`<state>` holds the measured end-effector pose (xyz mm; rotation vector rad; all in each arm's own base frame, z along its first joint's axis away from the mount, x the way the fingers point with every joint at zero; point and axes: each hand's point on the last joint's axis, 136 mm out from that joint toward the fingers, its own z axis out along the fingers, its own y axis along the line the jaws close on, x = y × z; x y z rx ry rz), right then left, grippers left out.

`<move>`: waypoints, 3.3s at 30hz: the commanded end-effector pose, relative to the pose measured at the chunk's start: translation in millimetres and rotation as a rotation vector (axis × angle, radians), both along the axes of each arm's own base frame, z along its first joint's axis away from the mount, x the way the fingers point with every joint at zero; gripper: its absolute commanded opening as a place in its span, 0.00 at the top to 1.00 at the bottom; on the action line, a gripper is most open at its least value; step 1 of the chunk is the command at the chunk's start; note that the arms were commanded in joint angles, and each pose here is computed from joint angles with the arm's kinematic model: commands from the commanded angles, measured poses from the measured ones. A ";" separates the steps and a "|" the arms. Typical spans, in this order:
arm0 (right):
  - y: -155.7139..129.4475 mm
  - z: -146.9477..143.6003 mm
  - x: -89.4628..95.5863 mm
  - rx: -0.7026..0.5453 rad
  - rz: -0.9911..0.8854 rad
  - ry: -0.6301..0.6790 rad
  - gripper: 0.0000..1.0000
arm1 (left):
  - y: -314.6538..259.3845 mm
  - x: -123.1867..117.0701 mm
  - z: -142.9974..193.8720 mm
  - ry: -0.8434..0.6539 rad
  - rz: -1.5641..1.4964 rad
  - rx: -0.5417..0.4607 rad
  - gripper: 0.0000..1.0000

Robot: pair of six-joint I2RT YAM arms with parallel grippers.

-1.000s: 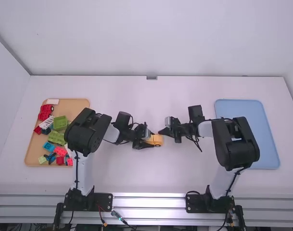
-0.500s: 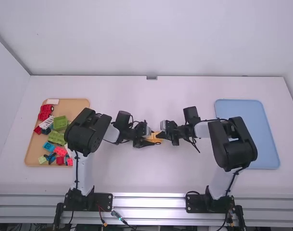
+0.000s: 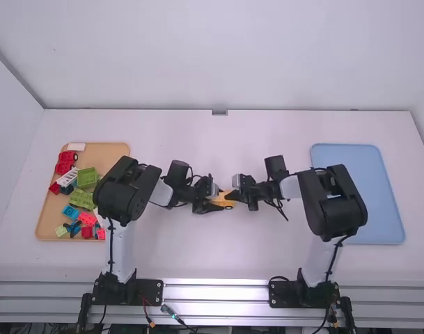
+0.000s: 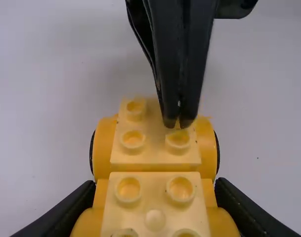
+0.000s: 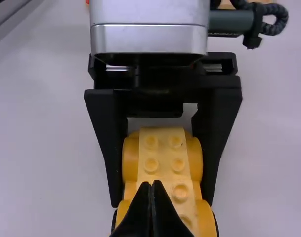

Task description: Assemble lego blocks to make yellow taxi

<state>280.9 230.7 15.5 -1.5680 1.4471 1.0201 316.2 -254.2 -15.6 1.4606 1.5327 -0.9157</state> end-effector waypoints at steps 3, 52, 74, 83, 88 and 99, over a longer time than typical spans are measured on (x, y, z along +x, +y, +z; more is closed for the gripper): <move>8.3 -17.4 -6.0 -0.057 0.020 0.025 1.00 | 2.0 -0.7 -6.4 0.025 0.008 0.010 0.82; -17.0 -21.3 17.9 -0.140 -0.143 -0.012 1.00 | -0.3 -2.8 -6.0 0.026 -0.001 0.007 0.90; -21.4 -55.6 3.8 -0.281 -0.143 0.044 1.00 | 0.0 -3.0 -6.3 0.028 -0.001 0.008 0.95; -13.1 -59.1 2.6 -0.236 -0.060 0.074 1.00 | 0.1 -3.5 -6.7 0.038 0.002 0.009 0.96; -12.0 -17.5 12.3 -0.126 -0.033 -0.004 1.00 | 0.0 -3.3 -6.5 0.036 0.002 0.008 0.95; -39.1 51.6 57.2 -0.133 -0.265 -0.057 0.82 | 0.0 -3.0 -6.3 0.031 0.001 0.008 0.92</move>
